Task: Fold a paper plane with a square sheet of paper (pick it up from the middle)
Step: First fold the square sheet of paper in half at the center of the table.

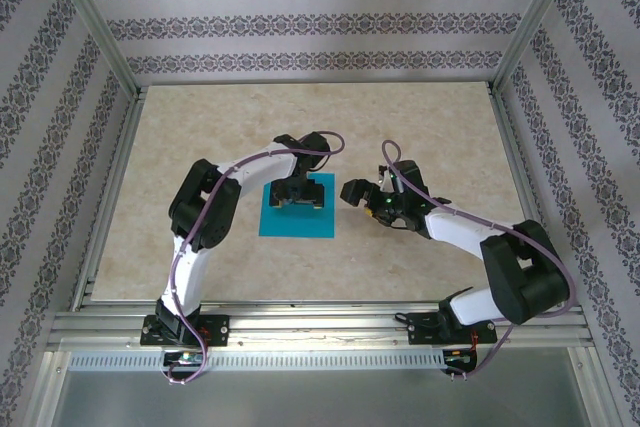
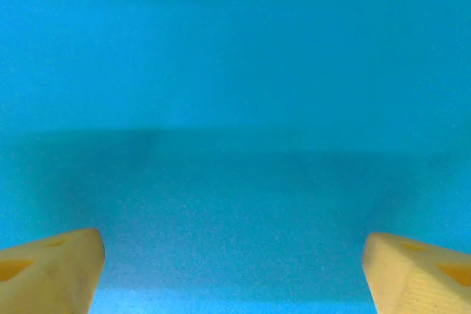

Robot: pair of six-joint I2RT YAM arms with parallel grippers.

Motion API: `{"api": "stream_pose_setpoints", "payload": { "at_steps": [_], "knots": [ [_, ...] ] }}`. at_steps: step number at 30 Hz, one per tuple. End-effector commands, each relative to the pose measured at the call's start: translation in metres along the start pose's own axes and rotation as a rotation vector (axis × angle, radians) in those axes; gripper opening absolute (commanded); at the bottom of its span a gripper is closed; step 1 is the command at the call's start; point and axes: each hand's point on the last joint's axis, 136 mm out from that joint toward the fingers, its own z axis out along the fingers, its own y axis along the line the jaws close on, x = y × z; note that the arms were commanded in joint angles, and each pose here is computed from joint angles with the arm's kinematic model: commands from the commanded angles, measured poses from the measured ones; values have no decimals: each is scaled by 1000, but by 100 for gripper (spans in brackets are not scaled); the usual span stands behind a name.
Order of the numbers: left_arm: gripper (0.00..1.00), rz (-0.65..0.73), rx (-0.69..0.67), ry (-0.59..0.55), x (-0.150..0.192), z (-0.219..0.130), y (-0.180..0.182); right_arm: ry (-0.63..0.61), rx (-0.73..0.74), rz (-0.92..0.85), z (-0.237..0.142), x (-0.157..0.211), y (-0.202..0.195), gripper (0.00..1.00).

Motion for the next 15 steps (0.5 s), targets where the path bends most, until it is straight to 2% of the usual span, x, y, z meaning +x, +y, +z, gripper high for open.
{"api": "stream_pose_setpoints", "payload": {
  "at_steps": [1,7,15],
  "knots": [
    [92,-32,-13,13,-3,0,4,25,-95,-30,0,1,21,98],
    [92,-32,-30,19,-1,7,7,8,-95,-43,-3,-2,23,98],
    [90,-25,-12,128,26,42,10,10,-76,-37,-3,-1,19,98]
  ]
}}
